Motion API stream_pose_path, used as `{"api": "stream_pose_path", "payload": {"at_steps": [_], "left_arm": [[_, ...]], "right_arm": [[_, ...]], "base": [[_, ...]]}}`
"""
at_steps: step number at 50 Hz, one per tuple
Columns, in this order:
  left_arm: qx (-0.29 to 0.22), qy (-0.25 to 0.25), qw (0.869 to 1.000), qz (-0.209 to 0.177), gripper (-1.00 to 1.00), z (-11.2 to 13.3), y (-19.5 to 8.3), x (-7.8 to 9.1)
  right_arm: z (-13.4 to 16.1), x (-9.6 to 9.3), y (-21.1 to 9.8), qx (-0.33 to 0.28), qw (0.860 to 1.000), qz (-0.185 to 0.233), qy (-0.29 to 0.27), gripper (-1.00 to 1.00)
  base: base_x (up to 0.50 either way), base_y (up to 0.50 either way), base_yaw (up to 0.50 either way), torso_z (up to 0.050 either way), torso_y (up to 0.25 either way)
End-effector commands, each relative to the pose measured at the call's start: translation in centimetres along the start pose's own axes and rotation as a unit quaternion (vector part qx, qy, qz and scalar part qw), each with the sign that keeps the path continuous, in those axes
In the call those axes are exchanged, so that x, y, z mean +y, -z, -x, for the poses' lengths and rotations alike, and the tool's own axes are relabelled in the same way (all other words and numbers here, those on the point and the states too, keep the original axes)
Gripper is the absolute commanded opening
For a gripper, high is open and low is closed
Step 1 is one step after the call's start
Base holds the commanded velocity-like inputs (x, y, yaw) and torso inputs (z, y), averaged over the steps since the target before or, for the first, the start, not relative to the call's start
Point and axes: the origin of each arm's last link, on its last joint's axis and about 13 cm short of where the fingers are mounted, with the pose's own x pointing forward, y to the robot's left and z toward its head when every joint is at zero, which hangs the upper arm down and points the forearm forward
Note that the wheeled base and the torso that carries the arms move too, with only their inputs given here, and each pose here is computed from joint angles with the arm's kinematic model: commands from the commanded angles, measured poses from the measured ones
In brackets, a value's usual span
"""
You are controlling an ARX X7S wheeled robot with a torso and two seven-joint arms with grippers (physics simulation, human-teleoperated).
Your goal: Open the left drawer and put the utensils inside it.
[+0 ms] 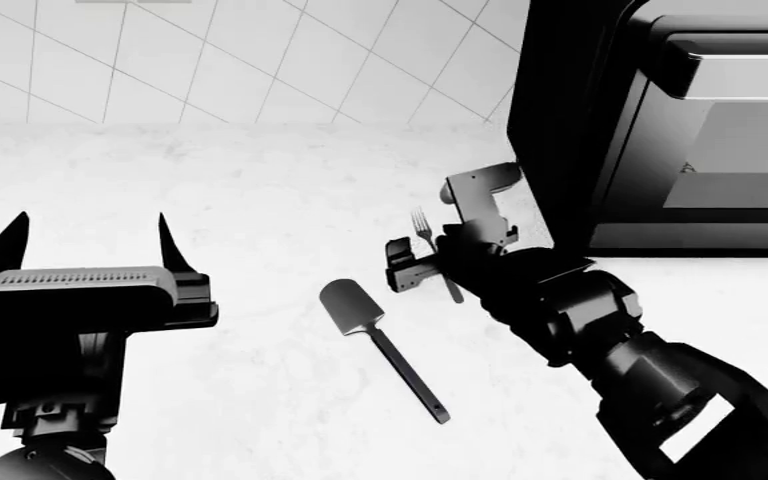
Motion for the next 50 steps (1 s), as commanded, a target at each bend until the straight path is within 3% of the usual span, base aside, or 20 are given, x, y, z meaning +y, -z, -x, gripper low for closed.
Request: {"api": "stream_pose_path", "payload": {"at_steps": [1, 19, 20, 42, 50], "left_arm": [[-0.001, 0.0, 1.0, -0.001, 1.0, 0.0, -0.1, 0.0], [-0.001, 0.002, 1.0, 0.0, 1.0, 0.0, -0.2, -0.1], [-0.001, 0.002, 1.0, 0.0, 1.0, 0.0, -0.2, -0.1], [-0.001, 0.002, 1.0, -0.001, 1.0, 0.0, -0.1, -0.1], [0.001, -0.001, 1.0, -0.003, 1.0, -0.1, 0.0, 0.0]], "right_arm": [[-1.2, 0.9, 1.5, 0.012, 1.0, -0.003, -0.018, 1.0], [-1.0, 0.7, 2.1, 0.016, 1.0, -0.004, -0.014, 1.0], [-1.0, 0.7, 2.1, 0.015, 1.0, -0.004, -0.014, -1.0], [-0.9, 0.5, 2.0, 0.012, 1.0, -0.003, -0.007, -1.0], [0.5, 0.3, 0.4, 0.008, 1.0, 0.013, 0.002, -1.0]], "base": [[0.0, 0.0, 0.0, 0.0, 0.0], [0.0, 0.0, 0.0, 0.0, 0.0], [0.0, 0.0, 0.0, 0.0, 0.0], [0.0, 0.0, 0.0, 0.0, 0.0], [0.0, 0.0, 0.0, 0.0, 0.0]]}}
